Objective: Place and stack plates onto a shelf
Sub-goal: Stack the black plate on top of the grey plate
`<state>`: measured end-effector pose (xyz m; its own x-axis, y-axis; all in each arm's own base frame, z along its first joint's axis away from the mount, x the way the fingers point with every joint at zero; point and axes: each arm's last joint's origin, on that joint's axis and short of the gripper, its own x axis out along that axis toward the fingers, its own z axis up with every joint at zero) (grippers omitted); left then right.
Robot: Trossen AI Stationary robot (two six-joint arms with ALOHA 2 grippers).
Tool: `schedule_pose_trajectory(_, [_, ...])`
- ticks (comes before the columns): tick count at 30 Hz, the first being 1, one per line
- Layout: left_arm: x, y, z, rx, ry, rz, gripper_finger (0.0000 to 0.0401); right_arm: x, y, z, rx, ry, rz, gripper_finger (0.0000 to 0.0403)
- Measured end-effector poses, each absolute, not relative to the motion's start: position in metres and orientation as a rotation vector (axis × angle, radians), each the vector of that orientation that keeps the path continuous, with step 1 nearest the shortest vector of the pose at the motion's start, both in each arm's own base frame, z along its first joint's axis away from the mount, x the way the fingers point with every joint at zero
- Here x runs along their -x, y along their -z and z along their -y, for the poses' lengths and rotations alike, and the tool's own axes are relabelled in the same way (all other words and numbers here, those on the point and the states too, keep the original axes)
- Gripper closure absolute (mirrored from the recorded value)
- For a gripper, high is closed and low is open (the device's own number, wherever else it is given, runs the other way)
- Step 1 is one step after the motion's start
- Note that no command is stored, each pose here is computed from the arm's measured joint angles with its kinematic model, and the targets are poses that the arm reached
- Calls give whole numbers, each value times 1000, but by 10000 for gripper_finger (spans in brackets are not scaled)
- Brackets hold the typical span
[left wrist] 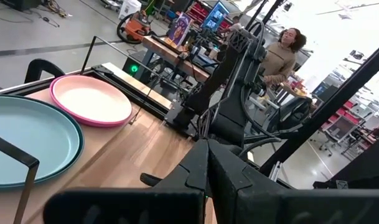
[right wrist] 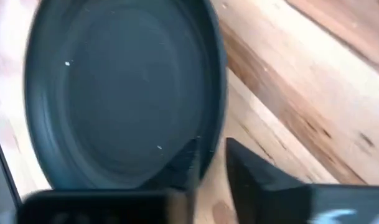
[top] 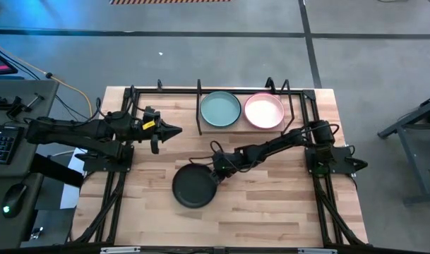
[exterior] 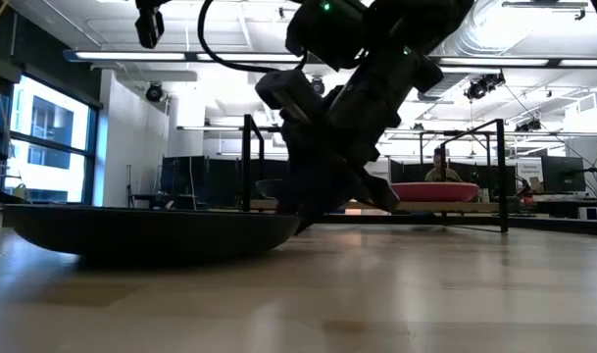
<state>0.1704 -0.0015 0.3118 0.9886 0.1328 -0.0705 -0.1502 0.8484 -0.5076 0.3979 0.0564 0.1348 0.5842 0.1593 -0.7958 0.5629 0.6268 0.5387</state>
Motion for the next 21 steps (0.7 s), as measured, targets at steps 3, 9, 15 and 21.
schedule_pose_trajectory(3, [-170,-312,2,538,-149,-33,401,-398,-135,-56,-877,269,-940,393])
schedule_pose_trajectory(9, [-170,-312,2,538,-149,-33,401,-396,-147,-49,-849,215,-947,399])
schedule_pose_trajectory(15, [-170,-312,1,537,-157,-30,401,-370,-183,-38,-713,200,-1030,402])
schedule_pose_trajectory(21, [-170,-312,0,536,-198,-18,401,-322,-205,-23,-697,244,-1037,402])
